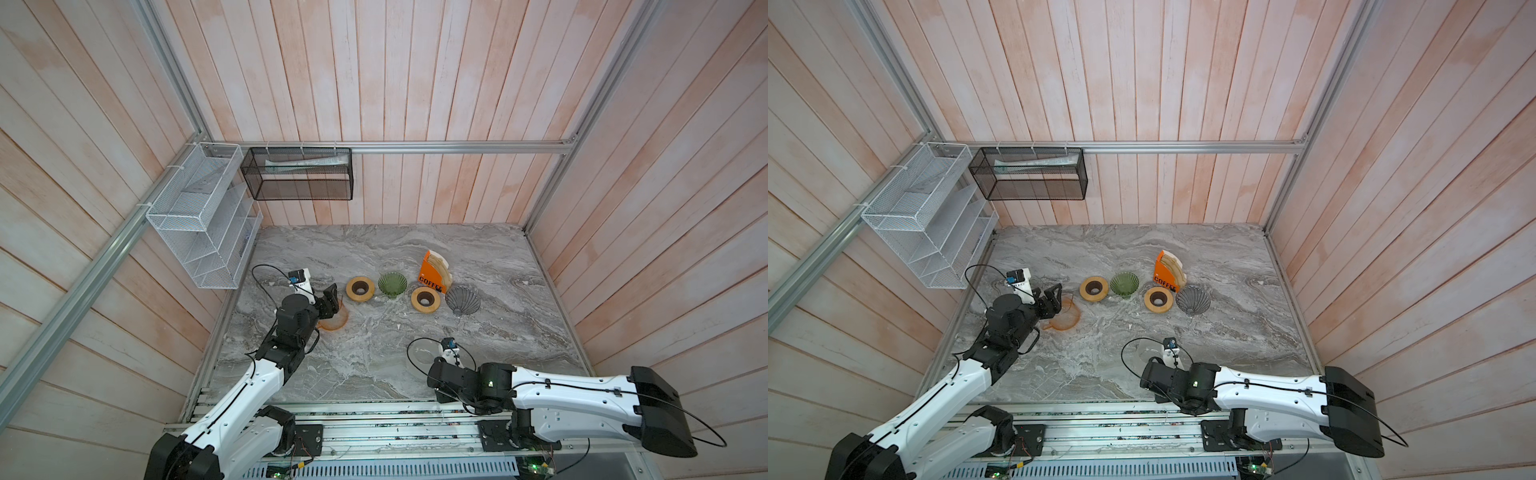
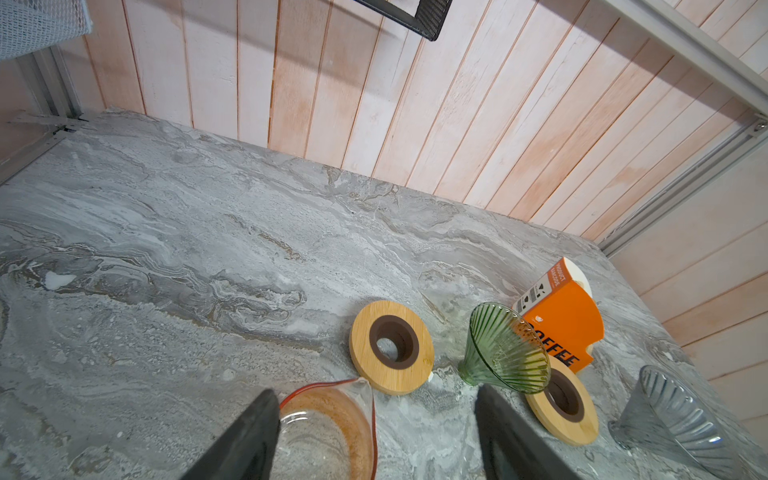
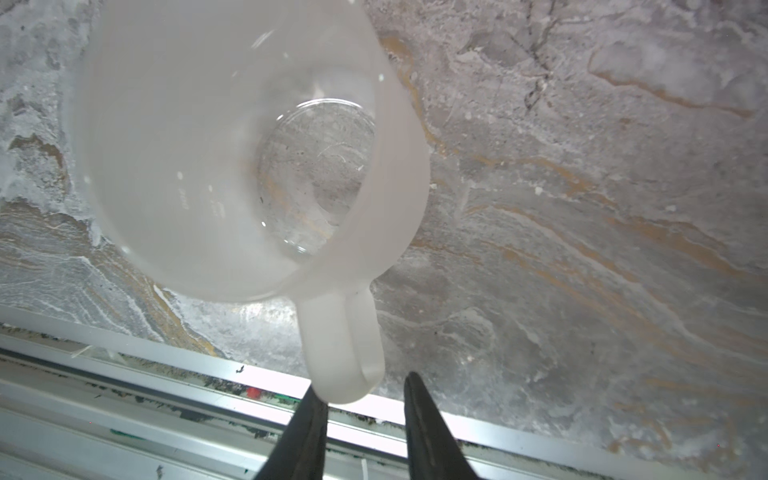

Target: Place the coffee filter in the dripper

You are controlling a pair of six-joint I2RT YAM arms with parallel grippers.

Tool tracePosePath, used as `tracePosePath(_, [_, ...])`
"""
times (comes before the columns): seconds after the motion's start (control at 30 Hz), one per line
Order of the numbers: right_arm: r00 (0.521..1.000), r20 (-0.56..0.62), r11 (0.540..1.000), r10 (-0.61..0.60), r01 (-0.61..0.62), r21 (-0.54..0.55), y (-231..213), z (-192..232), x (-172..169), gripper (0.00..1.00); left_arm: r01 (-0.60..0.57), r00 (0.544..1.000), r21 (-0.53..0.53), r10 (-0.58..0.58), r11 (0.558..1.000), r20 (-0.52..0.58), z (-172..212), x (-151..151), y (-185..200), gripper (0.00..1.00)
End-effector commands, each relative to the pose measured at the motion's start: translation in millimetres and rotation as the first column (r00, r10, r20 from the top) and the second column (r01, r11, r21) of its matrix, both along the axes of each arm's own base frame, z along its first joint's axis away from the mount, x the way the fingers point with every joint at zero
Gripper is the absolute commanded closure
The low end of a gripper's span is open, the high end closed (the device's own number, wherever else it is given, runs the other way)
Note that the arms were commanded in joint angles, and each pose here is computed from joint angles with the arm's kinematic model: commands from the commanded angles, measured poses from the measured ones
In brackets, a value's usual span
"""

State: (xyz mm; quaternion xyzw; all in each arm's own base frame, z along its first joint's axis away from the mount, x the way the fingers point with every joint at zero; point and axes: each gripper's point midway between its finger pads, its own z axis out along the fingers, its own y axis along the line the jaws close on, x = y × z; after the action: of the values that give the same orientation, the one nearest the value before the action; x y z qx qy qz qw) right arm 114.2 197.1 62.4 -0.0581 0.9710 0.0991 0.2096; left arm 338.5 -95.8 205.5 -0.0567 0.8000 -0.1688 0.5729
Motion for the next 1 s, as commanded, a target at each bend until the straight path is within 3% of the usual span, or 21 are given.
tracePosePath(0.0, [0.997,0.023,0.997,-0.068,0.069,-0.035,-17.9,5.5,8.1,0.67,0.006,1.0,-0.012,-0.005,1.0,0.005,4.3,0.8,-2.3,0.24])
tracePosePath(0.4, [0.991,0.053,0.992,-0.124,0.125,-0.03,-32.6,13.9,32.8,0.69,0.012,1.0,-0.012,-0.012,1.0,0.007,8.0,0.0,-3.2,0.24])
tracePosePath(0.97, [0.987,0.116,0.991,-0.111,0.119,-0.06,-37.8,15.5,59.6,0.69,0.026,1.0,-0.005,-0.026,1.0,0.006,9.7,0.7,-6.5,0.24])
